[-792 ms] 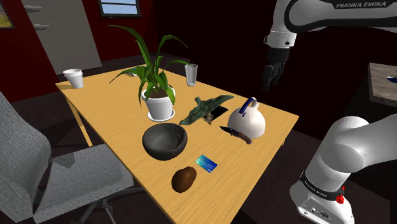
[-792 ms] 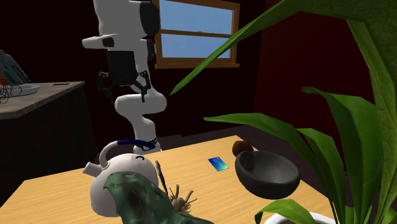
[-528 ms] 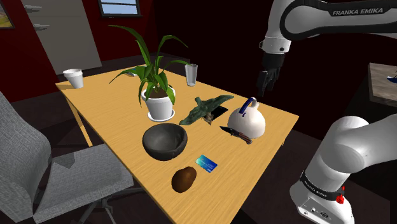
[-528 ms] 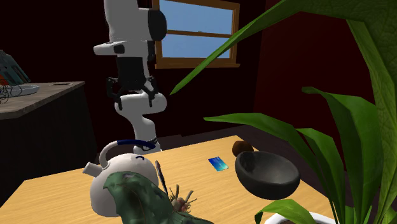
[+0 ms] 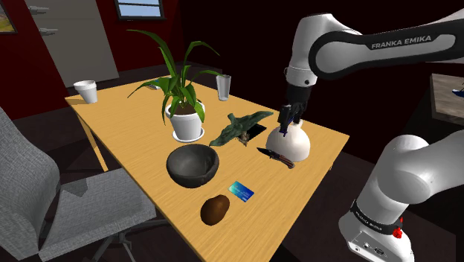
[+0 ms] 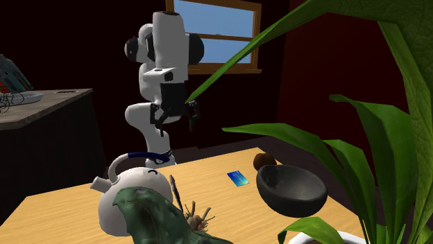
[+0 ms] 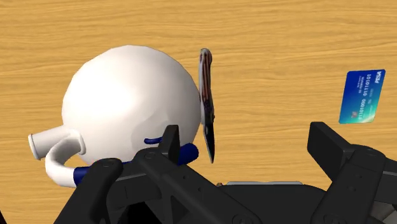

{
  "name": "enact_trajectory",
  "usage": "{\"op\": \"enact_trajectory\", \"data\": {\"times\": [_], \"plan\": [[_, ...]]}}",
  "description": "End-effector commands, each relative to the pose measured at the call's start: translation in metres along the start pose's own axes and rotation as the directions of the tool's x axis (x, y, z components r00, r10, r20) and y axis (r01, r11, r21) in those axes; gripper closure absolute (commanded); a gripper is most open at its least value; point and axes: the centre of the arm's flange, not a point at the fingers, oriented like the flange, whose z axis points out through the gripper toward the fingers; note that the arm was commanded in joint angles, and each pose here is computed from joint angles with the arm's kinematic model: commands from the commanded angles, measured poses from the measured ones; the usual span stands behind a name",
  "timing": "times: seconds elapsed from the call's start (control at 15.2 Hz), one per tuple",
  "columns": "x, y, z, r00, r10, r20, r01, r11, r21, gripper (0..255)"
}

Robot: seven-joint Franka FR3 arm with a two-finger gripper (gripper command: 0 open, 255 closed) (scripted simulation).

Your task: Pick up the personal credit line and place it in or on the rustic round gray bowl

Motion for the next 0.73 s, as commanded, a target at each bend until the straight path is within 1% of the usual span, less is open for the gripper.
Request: {"op": "enact_trajectory", "data": {"times": [0.0,0.66], "plan": [[0.005,-0.023,0.016,1.000,-0.001,-0.014,0.000,1.000,-0.002,0],[0.031,-0.128,0.091,0.997,-0.009,-0.073,0.008,1.000,-0.016,0]]}}
